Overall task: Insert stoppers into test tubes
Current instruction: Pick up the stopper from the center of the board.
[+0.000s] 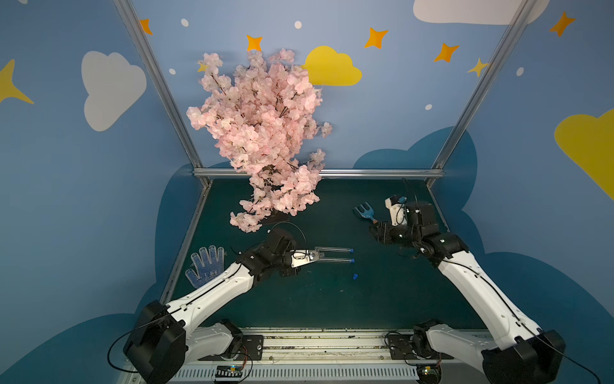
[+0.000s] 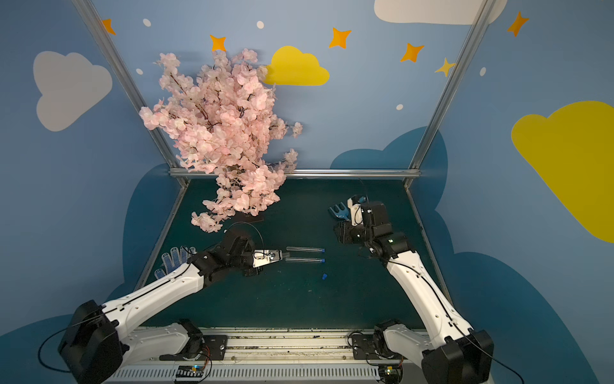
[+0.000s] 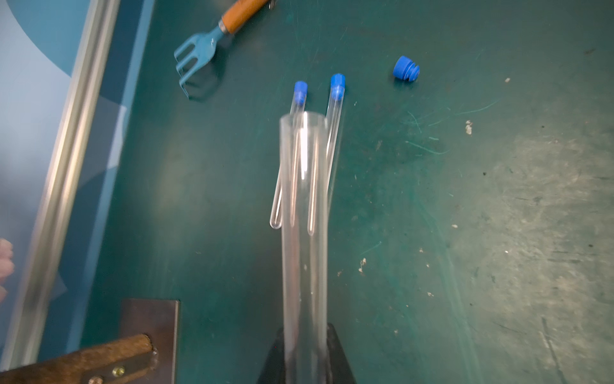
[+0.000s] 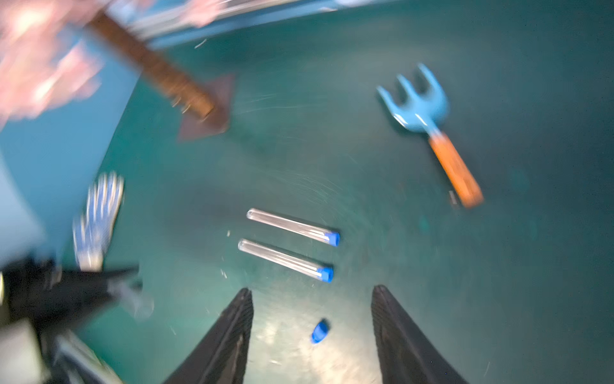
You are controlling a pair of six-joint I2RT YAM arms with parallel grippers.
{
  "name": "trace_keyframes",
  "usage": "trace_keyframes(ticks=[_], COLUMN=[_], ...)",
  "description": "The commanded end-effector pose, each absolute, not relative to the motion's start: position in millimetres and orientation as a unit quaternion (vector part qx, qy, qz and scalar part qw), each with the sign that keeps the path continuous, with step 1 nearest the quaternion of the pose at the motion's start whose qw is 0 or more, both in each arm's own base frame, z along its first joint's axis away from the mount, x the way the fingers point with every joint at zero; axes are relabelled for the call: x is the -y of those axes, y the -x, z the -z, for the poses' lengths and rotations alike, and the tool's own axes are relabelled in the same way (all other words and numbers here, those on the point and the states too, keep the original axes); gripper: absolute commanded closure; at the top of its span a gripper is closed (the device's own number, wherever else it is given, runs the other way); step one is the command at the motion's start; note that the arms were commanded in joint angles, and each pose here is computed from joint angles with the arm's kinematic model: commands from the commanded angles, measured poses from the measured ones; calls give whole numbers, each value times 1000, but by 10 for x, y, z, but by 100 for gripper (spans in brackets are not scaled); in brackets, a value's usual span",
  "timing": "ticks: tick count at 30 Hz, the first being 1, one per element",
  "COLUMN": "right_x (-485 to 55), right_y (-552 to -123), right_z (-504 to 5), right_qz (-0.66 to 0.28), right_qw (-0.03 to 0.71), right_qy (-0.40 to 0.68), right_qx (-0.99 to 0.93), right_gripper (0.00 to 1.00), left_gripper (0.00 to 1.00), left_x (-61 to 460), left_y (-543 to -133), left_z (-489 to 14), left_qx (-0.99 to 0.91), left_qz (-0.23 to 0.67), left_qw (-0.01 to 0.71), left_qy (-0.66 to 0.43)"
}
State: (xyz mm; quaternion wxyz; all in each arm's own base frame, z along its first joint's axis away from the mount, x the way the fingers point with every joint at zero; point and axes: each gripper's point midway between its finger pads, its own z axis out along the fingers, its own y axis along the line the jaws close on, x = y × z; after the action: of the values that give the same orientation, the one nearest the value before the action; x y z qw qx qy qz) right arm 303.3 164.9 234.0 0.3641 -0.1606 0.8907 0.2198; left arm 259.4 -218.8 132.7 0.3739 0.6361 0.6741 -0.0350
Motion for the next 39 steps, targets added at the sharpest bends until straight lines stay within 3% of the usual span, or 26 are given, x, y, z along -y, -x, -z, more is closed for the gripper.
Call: trace_keyframes(ticks=[1,2,5,13,22,35,39], right_x=[-1994,-2016,-1954,-1838,-1753,-1866,-1931], right_y=[-2456,-2236,-2128,-2045,-2196,-2233,-2185], right_z=[-2020,-1882,-1486,-808,-395,-359,-312], right_qz=[-246,-261,-203,-115,-69,-93,-105], right_qw=[303,279,254,156,78,71,60], right_qy=[498,563,660,776,805,813,818], right_qx=[-775,-733,-678,-600,-584,-570,-562], right_gripper=[39,38,37,44,50,52,59], left_gripper=[98,98,98,98,98,98,98], left_x=[2124,2097,2042,2019,1976,1967,1960], left_y=[-2550,-2559,-2588,-2665,-2677,-2715,-2718], left_z=[-1374,-1375,-1363,-1368,-1415,-1479,-1462], left_qx=[-707,-711,-717,-720,-714,-711,-712], left_qz=[72,76,77,82,68,68,68], left_qw=[361,363,370,377,391,403,401], left_qy=[-604,-597,-586,-576,-577,-573,-573])
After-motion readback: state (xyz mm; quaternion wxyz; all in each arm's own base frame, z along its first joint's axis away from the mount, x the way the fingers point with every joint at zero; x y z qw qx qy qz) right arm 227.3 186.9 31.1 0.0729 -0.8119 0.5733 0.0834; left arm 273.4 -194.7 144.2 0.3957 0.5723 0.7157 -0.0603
